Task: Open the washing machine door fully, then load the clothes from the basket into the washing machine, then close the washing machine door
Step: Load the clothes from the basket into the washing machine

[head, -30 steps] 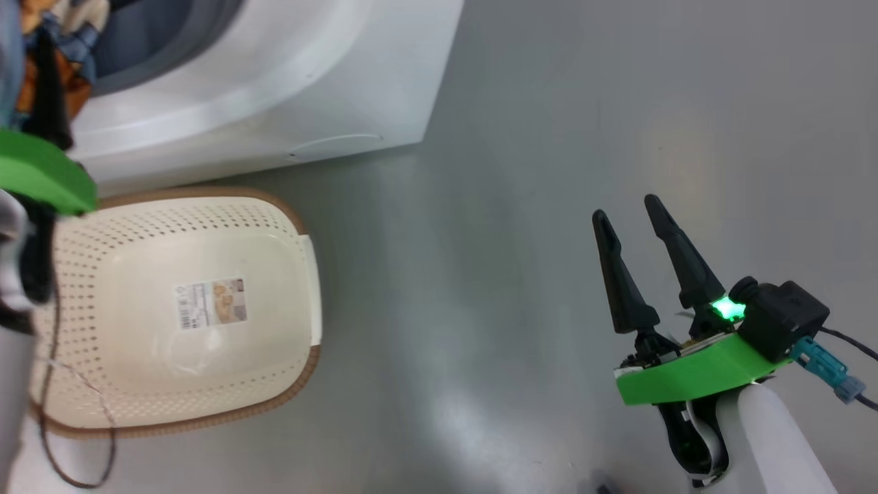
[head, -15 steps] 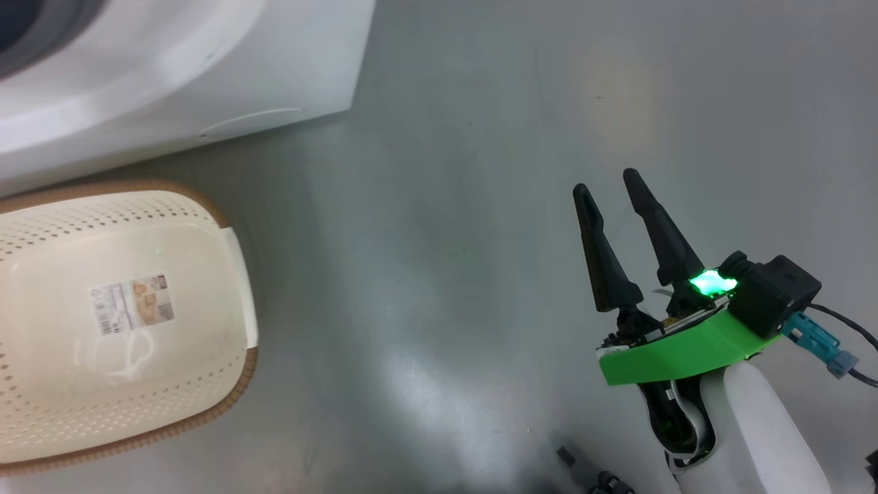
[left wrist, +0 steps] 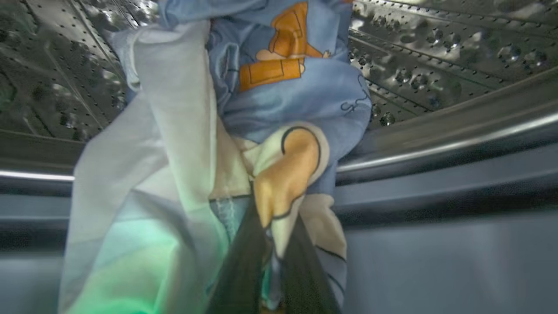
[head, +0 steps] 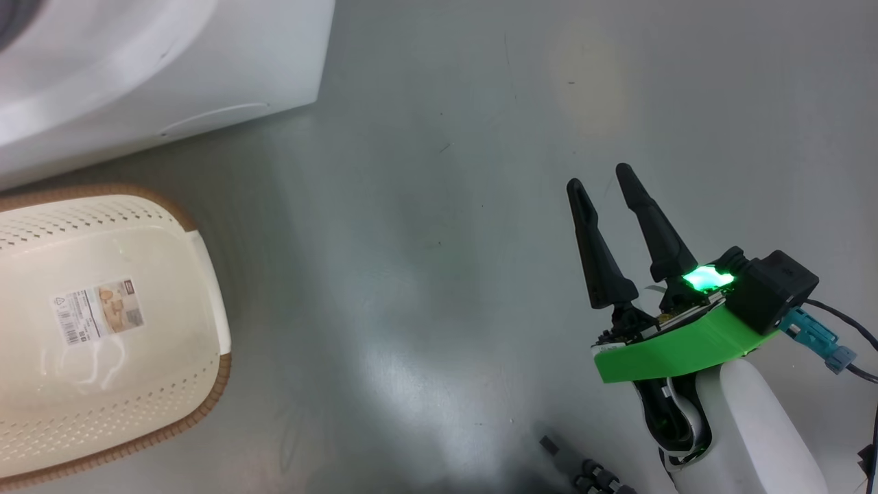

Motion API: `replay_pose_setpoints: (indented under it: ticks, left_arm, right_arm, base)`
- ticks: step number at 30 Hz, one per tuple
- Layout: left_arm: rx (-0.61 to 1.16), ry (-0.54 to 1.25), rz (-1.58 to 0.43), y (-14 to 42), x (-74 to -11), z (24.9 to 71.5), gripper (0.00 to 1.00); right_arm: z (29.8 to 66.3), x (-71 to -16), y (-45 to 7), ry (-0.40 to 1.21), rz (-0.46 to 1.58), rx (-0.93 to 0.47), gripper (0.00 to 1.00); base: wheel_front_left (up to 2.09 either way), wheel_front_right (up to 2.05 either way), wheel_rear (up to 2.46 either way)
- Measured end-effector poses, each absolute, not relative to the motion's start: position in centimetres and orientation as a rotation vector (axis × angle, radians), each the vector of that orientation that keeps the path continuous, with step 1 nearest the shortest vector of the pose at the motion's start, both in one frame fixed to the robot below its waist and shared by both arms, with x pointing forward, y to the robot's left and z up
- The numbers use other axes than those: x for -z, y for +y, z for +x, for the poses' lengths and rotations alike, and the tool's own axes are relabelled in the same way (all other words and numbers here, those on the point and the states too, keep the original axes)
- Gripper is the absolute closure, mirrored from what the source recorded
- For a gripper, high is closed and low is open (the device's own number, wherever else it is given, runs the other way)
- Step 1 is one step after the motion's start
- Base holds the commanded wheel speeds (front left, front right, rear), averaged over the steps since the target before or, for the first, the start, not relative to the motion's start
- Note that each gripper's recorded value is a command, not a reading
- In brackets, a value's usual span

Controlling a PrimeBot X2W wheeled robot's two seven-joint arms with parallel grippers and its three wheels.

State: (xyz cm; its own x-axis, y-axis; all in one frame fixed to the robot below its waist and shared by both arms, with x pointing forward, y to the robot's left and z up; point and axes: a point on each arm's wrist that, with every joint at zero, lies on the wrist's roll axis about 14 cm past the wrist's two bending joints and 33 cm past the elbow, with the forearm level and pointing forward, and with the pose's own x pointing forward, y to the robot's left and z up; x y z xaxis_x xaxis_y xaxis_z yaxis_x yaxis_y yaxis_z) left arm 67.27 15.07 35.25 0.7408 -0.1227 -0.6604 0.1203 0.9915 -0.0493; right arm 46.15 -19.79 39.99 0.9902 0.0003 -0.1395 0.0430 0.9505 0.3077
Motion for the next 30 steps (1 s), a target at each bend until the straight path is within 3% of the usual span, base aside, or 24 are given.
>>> replay_pose_setpoints:
  ticks: [23, 30]
  left_arm:
    - [-0.029, 0.015, -0.025, 17.2, -46.2, 77.1, 1.00]
    - [-0.060, 0.053, -0.040, 17.5, -43.0, 78.2, 1.00]
  right_arm:
    - [45.7, -38.0, -20.7, 0.195, 0.318, 0.055, 0.00]
    - [45.8, -37.3, -21.0, 0.211, 0.306, 0.062, 0.00]
  base:
    - [0.00, 0.00, 0.00]
    - [0.00, 0.00, 0.00]
